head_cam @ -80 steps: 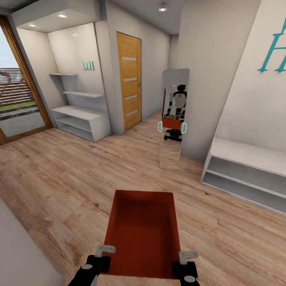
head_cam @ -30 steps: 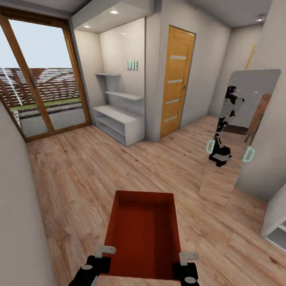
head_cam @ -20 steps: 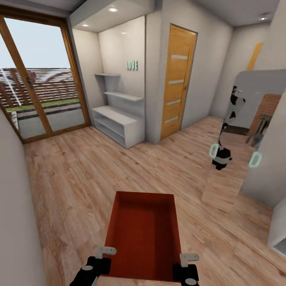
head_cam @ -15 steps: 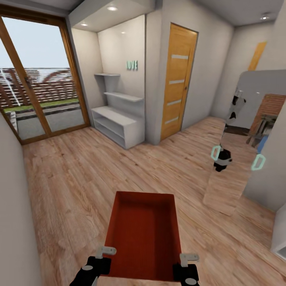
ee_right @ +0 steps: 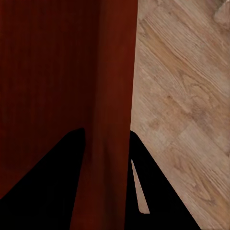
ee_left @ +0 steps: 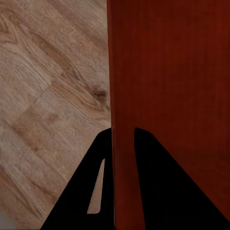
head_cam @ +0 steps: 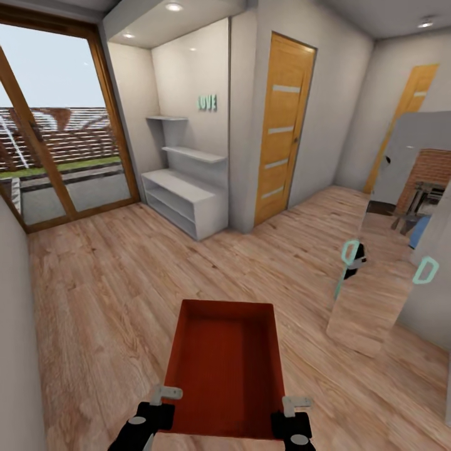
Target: Move the two storage containers from the living room to the garage. In the garage, place one container on the floor and stack the other container on top of it (either order is fine).
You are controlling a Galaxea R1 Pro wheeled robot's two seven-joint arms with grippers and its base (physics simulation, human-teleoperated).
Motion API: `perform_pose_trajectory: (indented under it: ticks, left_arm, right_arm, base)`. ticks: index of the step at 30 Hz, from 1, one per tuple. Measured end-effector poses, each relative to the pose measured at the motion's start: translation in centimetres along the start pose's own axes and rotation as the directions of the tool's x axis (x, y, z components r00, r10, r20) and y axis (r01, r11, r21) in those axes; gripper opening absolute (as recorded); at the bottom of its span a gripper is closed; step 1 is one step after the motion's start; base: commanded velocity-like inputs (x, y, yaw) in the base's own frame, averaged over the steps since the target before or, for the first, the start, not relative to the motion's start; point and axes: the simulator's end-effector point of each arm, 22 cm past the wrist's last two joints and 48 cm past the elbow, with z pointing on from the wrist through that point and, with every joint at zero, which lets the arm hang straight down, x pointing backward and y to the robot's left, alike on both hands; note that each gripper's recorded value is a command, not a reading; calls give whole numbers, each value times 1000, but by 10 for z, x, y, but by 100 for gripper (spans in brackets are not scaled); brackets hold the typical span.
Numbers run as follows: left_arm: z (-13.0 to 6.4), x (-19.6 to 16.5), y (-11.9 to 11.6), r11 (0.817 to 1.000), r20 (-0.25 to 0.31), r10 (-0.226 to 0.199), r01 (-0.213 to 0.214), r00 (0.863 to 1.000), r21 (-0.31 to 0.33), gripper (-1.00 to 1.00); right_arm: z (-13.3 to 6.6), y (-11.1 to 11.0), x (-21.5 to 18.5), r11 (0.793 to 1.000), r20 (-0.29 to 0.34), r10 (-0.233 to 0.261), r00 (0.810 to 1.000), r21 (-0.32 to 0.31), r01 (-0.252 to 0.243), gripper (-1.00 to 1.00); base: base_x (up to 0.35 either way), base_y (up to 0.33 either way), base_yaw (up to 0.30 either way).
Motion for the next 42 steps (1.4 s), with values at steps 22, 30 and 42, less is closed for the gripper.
perform_pose_trajectory:
  ticks: [22,30,42]
  left_arm:
    - [0,1,0,1000,-2,2,-2,1000,1,-100]
    - [0,1,0,1000,-2,2,-2,1000,1,-100]
    - [0,-4,1,1000,8,0,0,1000,-2,-100]
  right_arm:
    - [0,0,2,1000,-2,1,1000,1,-1,-100]
    - [0,0,2,1000,-2,1,1000,1,-1,-100]
    - [0,1,-4,1000,7,2,1000,0,-2,-100]
  base:
    - [322,0,0]
    - [322,0,0]
    - [322,0,-130]
